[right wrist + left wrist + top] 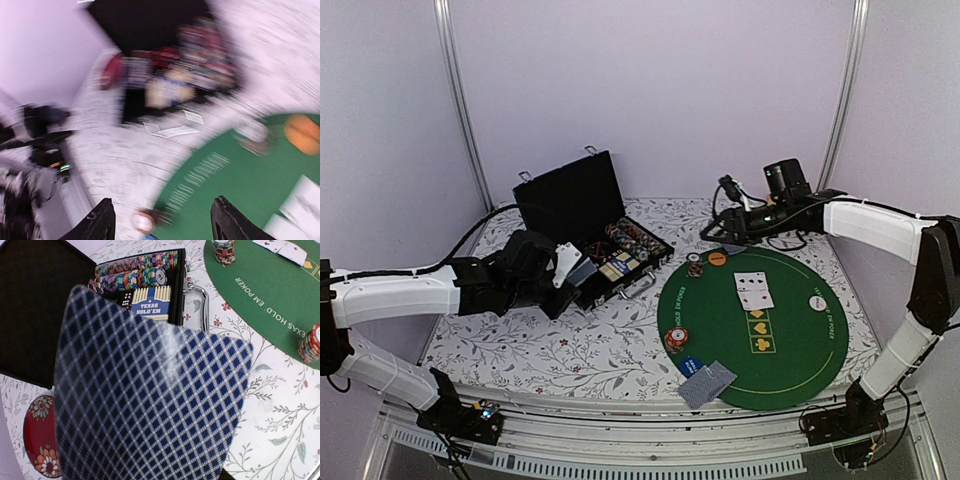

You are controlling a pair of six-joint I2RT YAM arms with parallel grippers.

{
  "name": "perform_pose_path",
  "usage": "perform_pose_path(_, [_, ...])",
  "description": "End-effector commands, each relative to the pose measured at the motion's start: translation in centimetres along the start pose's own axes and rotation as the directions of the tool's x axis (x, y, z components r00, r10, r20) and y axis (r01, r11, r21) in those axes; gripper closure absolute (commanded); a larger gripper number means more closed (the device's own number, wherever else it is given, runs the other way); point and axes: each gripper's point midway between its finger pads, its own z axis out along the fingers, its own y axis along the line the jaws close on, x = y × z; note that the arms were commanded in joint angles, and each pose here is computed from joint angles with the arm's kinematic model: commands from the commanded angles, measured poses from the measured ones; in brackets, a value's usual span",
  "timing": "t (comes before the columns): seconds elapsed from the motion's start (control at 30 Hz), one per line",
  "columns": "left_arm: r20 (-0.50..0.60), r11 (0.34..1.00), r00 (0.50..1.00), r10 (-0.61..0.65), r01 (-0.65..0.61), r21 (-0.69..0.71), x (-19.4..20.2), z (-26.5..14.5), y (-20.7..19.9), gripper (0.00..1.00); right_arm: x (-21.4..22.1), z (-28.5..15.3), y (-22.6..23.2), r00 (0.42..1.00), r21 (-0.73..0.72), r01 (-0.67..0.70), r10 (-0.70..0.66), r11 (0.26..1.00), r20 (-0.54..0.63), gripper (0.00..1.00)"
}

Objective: Distribute texas hold em gaming equipment
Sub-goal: Pick up the poker card from the face-down deck piles.

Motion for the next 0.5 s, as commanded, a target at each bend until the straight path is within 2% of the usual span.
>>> perform_pose_path(0.0, [0.032,1.0,0.999,0.01,-0.011,0.009,-1.0,-0.5,-0.3,0.62,-3.5,1.2,13.2,0.962,-0.444,0.265,-0.206,0.856,0.178,0.29])
perform_pose_path(0.17, [0.037,1.0,0.999,0.011,-0.011,0.021,-1.1,-0.7,-0.5,0.62,-3.2,8.1,16.4,0.973,-0.518,0.232,-0.2,0.824,0.119,0.27])
perform_pose_path(0.47, [0.037,0.999,0.999,0.013,-0.014,0.029,-1.1,-0.6,-0.7,0.62,-1.2,14.9,19.6,0.972,-0.646,0.182,-0.234,0.741,0.005,0.27])
